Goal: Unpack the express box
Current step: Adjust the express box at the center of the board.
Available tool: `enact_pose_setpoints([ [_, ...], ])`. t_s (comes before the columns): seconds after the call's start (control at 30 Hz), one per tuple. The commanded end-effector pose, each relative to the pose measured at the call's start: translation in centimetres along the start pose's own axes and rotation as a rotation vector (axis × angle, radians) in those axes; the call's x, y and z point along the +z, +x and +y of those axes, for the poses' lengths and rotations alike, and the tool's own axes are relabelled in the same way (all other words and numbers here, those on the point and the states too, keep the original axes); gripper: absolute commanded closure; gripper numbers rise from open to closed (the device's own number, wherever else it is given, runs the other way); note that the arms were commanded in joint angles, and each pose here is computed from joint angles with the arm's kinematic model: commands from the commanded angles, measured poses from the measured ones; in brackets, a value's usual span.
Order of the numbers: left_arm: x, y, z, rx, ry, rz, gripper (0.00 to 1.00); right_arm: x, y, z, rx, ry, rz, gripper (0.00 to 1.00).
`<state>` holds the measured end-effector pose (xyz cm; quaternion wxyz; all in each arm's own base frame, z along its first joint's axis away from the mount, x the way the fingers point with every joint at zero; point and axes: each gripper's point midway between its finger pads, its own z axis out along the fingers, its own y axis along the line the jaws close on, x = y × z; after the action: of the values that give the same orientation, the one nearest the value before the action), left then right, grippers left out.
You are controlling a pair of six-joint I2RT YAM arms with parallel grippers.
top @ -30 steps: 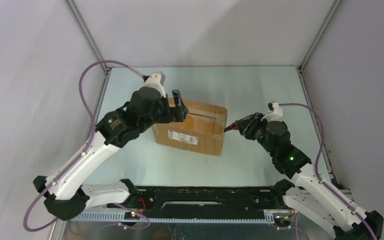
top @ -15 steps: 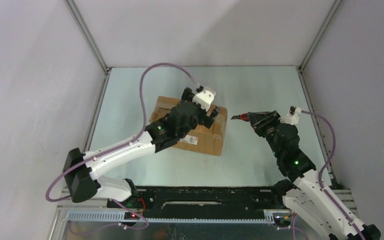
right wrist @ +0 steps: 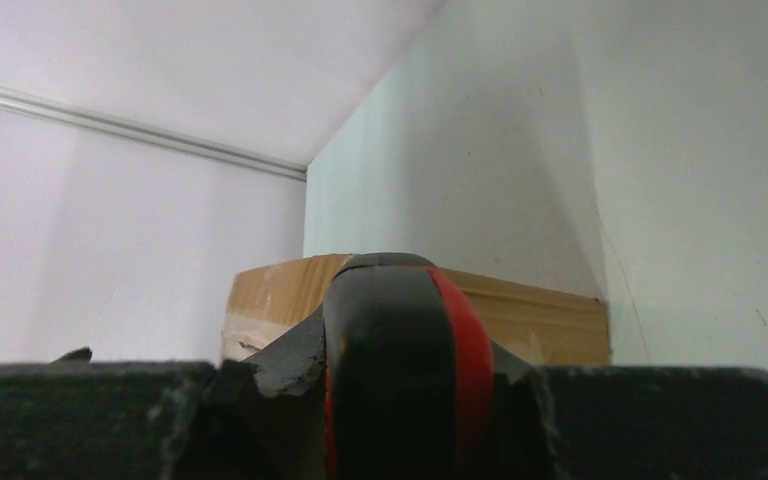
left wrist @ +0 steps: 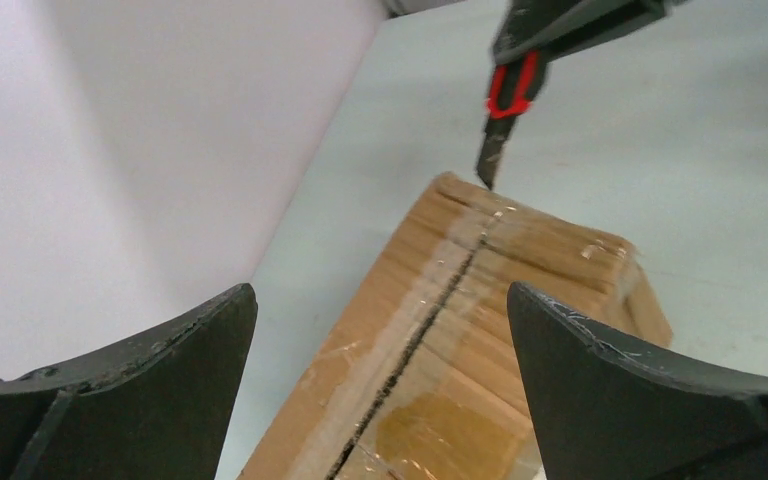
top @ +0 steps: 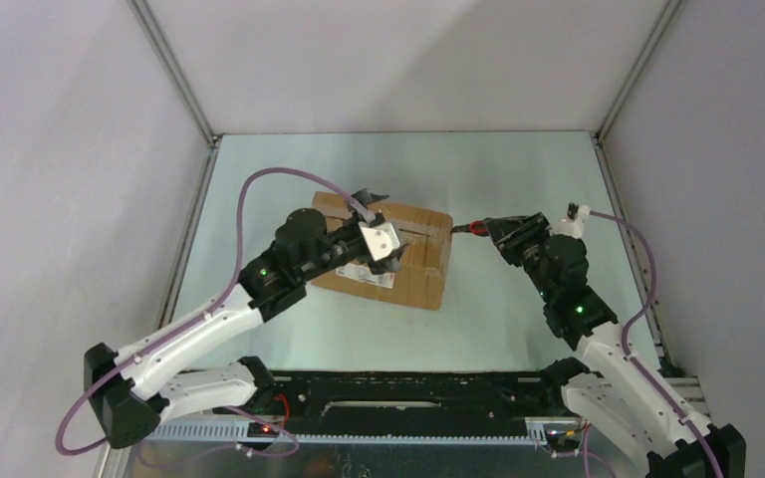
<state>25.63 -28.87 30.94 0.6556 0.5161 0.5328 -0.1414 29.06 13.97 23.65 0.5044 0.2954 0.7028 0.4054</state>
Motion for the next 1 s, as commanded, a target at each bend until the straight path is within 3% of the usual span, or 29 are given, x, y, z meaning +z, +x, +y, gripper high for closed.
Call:
enact_pose_setpoints([
  [0.0,-0.8,0.0,-3.6,0.111,0.198,-0.006,0.00,0.4,0.0,3.0,0.025,-0.110,0.004,1.00],
  [0.5,1.8,5.1,-5.1,0.359,0.208,0.168,0.00,1.9,0.6,4.4,-0.024,-0.195,0.027,1.00],
  [0.73,2.4,6.6,-6.6,0.343,0.266,0.205,0.00,2.2,1.1,4.6,-0.028,-0.219,0.055,1.00],
  [0.97,3.7,7.8,-5.4,0.372,0.124,0.180,0.00,1.7,0.7,3.7,0.012,-0.198,0.003,1.00],
])
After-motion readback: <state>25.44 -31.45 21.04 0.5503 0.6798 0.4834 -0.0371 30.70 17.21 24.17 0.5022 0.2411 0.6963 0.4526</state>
